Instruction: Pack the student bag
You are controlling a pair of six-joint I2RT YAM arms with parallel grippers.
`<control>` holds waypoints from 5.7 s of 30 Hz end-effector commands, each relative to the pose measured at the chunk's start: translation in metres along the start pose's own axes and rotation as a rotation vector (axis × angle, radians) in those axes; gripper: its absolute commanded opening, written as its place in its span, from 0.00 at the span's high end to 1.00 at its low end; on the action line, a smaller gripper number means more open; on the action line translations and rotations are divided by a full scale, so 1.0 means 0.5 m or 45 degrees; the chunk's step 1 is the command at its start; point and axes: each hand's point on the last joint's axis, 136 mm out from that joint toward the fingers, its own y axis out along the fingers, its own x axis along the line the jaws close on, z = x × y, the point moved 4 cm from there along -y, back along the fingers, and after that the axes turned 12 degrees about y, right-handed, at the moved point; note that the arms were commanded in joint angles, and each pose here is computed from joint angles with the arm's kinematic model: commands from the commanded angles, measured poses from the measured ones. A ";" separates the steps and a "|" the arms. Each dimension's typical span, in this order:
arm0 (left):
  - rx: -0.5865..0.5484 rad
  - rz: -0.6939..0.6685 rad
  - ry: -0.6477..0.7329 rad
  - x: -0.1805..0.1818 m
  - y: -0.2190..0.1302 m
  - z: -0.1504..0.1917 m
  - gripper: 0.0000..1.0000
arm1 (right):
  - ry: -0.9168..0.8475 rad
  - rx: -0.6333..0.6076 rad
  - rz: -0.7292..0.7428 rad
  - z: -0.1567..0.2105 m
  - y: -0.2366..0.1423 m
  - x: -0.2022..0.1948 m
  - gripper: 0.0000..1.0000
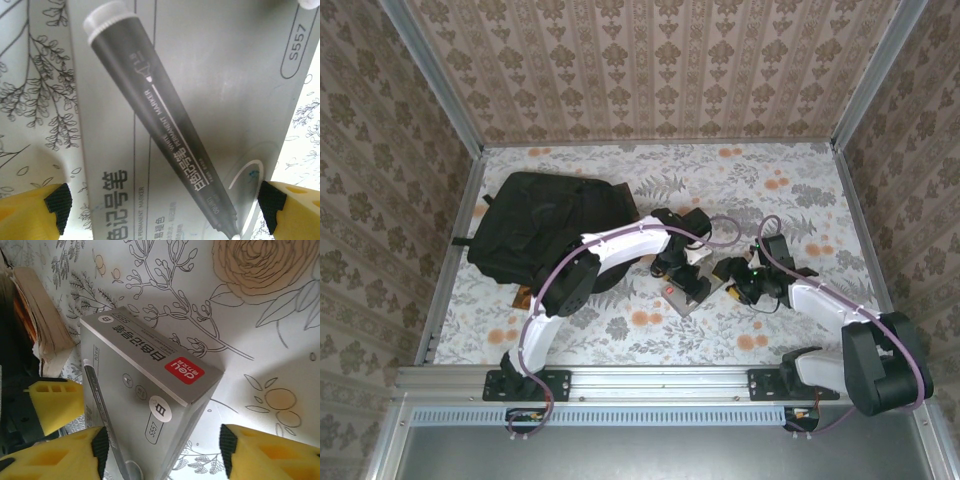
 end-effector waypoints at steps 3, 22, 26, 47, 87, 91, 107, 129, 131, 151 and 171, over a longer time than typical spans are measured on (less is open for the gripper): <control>-0.032 0.083 -0.005 -0.022 -0.005 -0.009 0.00 | 0.018 0.047 -0.102 0.015 0.010 0.030 0.45; 0.178 -0.149 0.043 -0.018 0.057 0.012 0.00 | 0.042 0.013 -0.022 0.017 0.055 0.021 0.58; 0.215 -0.135 0.023 -0.014 0.080 0.024 0.03 | 0.029 -0.013 -0.019 0.015 0.041 0.027 0.48; -0.182 -0.339 0.262 -0.025 -0.171 0.026 0.30 | -0.134 -0.303 -0.098 -0.024 -0.174 0.064 0.19; -0.342 -0.330 0.694 -0.125 -0.208 0.082 0.14 | -0.448 0.392 -0.612 0.137 -0.118 0.144 0.56; -0.353 -0.345 0.672 -0.120 -0.212 0.083 0.11 | -0.426 0.372 -0.581 0.133 -0.113 0.134 0.64; -0.578 -0.189 -0.015 -0.009 -0.288 0.113 0.11 | -0.384 0.050 -0.279 0.077 -0.090 0.051 0.76; -0.166 -0.268 -0.294 0.069 0.004 0.174 0.73 | -0.422 0.148 -0.290 0.123 -0.085 0.008 0.49; -0.159 -0.276 -0.285 0.076 0.014 0.168 0.73 | -0.460 0.191 -0.326 0.135 -0.087 0.019 0.42; -0.239 -0.197 -0.166 0.043 -0.004 0.121 0.76 | -0.490 0.193 -0.245 0.119 -0.033 0.054 0.52; -0.536 -0.451 -0.511 0.201 -0.423 0.113 0.06 | -0.468 -0.104 -0.140 0.072 -0.117 0.032 0.64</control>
